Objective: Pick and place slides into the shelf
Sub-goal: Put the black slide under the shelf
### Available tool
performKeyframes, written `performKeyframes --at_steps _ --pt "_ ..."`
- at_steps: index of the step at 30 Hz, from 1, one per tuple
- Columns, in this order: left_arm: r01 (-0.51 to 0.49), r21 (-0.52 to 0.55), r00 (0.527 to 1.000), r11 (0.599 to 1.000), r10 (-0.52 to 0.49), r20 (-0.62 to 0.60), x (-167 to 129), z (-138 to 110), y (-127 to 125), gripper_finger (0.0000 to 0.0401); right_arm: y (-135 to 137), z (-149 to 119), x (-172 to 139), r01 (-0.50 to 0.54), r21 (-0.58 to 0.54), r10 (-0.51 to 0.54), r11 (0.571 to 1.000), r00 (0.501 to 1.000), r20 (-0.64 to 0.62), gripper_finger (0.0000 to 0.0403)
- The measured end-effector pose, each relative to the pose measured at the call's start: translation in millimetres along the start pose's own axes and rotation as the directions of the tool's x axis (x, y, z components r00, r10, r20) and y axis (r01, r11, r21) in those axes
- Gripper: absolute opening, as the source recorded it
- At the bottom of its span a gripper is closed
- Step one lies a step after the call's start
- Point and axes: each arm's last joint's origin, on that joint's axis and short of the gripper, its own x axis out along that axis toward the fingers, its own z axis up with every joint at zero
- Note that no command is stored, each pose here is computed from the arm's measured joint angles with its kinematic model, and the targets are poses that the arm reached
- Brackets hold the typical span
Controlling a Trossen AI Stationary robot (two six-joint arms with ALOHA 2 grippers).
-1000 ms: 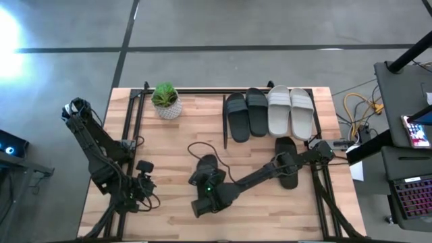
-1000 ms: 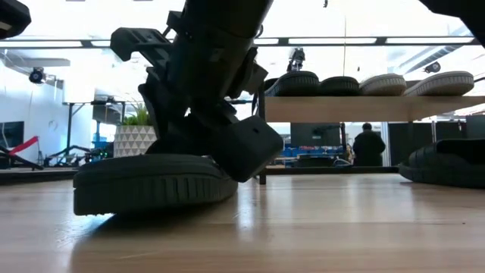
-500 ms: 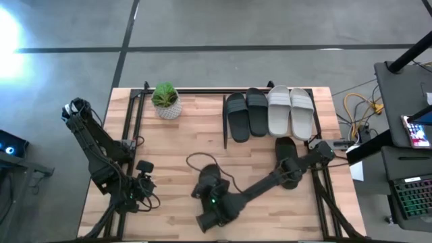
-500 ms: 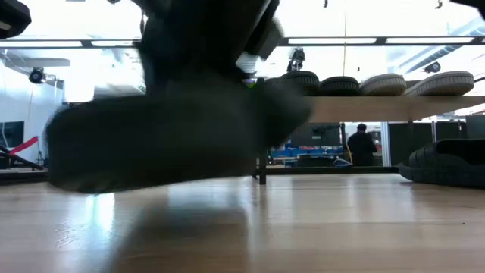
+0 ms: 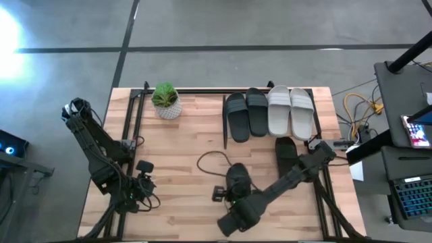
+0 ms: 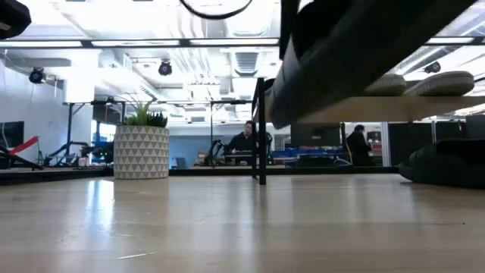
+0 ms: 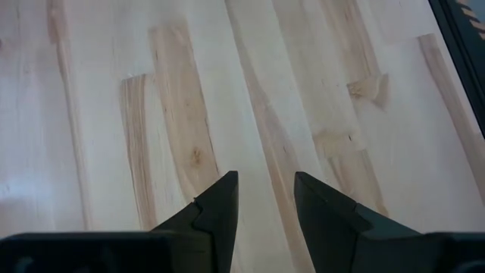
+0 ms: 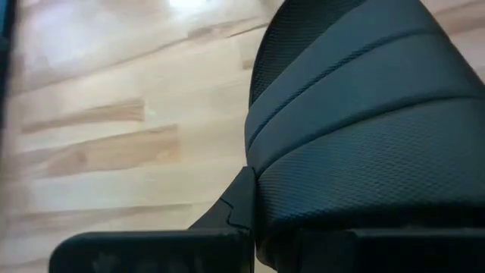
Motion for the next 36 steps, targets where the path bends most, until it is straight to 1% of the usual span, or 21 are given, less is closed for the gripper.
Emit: performKeyframes --at_steps 1,3,4,7,12,17,21,27,31,36 --pt "0.000 -0.001 1.000 1.000 0.000 0.000 0.0 0.1 0.0 0.0115 -2.8 3.3 -0.5 0.014 -0.007 -0.014 1.000 1.000 -0.004 0.0011" --pt "0.000 -0.001 1.000 1.000 0.000 0.001 -0.1 0.2 0.0 0.0115 -13.1 6.0 5.9 0.100 -0.029 -0.100 0.995 0.995 -0.005 0.0011" --pt "0.001 -0.001 1.000 1.000 -0.001 0.001 -0.2 0.3 0.0 0.0115 -17.2 4.3 10.1 0.134 -0.035 -0.135 0.990 0.991 -0.013 0.0011" --pt "0.002 -0.005 1.000 1.000 -0.002 0.003 -0.9 0.9 -0.2 0.0115 -26.7 -1.0 21.9 0.193 -0.052 -0.195 0.980 0.981 -0.016 0.0011" --pt "0.004 -0.028 1.000 1.000 -0.004 0.000 -0.8 0.7 -0.2 0.0115 -40.1 4.8 32.0 0.244 -0.088 -0.241 0.966 0.969 0.047 0.0011" --pt "0.007 -0.029 1.000 1.000 -0.007 -0.003 -1.0 0.7 -0.2 0.0115 -58.6 16.3 54.7 0.326 -0.116 -0.310 0.938 0.941 0.135 0.0011" --pt "0.022 -0.029 1.000 0.999 -0.022 -0.016 -0.7 0.1 -0.6 0.0115 -70.3 23.4 73.5 0.358 -0.118 -0.337 0.926 0.927 0.167 0.0012" --pt "0.041 -0.028 0.998 0.999 -0.042 -0.038 -0.2 -0.8 -1.4 0.0115 -87.6 23.7 91.1 0.339 -0.120 -0.316 0.933 0.933 0.175 0.0012" --pt "0.041 -0.029 0.998 0.999 -0.042 -0.038 -0.1 -0.7 -1.4 0.0115 -94.3 24.9 96.4 0.340 -0.127 -0.313 0.932 0.931 0.188 0.0013" --pt "0.041 -0.027 0.998 0.999 -0.041 -0.038 0.1 -0.7 -1.2 0.0115 -93.7 26.4 97.8 0.341 -0.141 -0.311 0.929 0.929 0.200 0.0020"
